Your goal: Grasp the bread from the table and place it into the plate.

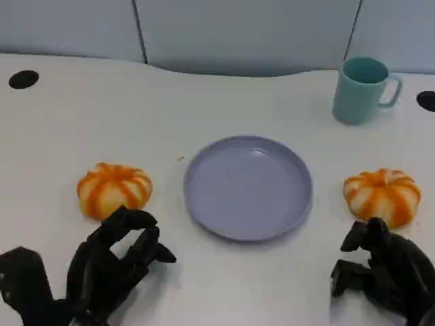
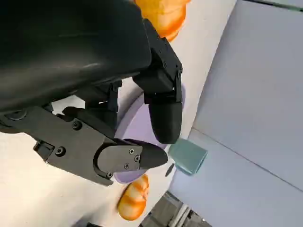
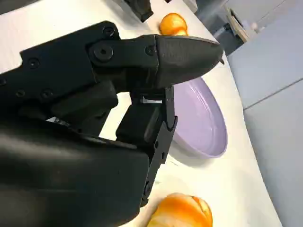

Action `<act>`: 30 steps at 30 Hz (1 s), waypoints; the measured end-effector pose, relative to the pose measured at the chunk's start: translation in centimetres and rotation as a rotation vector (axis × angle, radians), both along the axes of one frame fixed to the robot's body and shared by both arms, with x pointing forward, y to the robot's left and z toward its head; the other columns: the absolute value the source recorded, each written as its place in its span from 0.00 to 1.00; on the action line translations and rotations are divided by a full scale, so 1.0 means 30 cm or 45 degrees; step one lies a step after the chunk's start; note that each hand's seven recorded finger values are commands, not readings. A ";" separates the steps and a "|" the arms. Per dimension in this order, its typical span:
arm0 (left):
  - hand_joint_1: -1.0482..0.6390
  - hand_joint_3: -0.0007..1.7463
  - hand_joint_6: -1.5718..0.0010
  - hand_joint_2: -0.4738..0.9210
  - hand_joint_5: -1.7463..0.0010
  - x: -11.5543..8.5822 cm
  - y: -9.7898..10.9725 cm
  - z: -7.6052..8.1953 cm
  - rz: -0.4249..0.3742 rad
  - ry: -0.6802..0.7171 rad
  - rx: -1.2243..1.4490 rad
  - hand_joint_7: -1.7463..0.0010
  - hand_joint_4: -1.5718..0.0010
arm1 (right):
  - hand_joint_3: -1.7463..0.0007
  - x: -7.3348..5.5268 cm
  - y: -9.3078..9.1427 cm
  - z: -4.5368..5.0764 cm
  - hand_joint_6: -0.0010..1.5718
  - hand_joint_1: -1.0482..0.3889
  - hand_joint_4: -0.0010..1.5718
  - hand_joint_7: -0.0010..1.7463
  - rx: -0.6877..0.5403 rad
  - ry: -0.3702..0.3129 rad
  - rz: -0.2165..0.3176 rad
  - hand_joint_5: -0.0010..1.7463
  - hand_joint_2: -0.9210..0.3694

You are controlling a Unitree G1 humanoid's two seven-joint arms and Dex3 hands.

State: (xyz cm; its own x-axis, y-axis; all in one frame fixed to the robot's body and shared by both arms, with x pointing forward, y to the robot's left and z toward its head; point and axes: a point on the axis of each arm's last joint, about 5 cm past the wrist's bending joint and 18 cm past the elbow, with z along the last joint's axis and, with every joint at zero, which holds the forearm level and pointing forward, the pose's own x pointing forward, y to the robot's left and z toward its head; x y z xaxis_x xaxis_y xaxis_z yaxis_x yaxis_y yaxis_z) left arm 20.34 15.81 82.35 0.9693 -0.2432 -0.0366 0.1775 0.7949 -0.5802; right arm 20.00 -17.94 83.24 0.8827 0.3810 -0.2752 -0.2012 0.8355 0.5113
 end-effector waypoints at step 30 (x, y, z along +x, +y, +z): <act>0.36 0.19 0.62 0.93 0.11 -0.007 0.004 0.003 -0.001 0.016 -0.015 0.24 0.58 | 0.76 -0.009 0.000 0.002 0.73 0.41 0.79 0.61 -0.006 -0.006 -0.005 0.67 0.00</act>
State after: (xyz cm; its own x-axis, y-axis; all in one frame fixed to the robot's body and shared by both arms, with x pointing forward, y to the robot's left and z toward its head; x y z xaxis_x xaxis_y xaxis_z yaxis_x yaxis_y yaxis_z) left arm 20.14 15.94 82.44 0.9685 -0.2445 -0.0462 0.1707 0.7879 -0.5917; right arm 19.73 -17.95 83.32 0.8854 0.3765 -0.2727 -0.2007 0.8387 0.5063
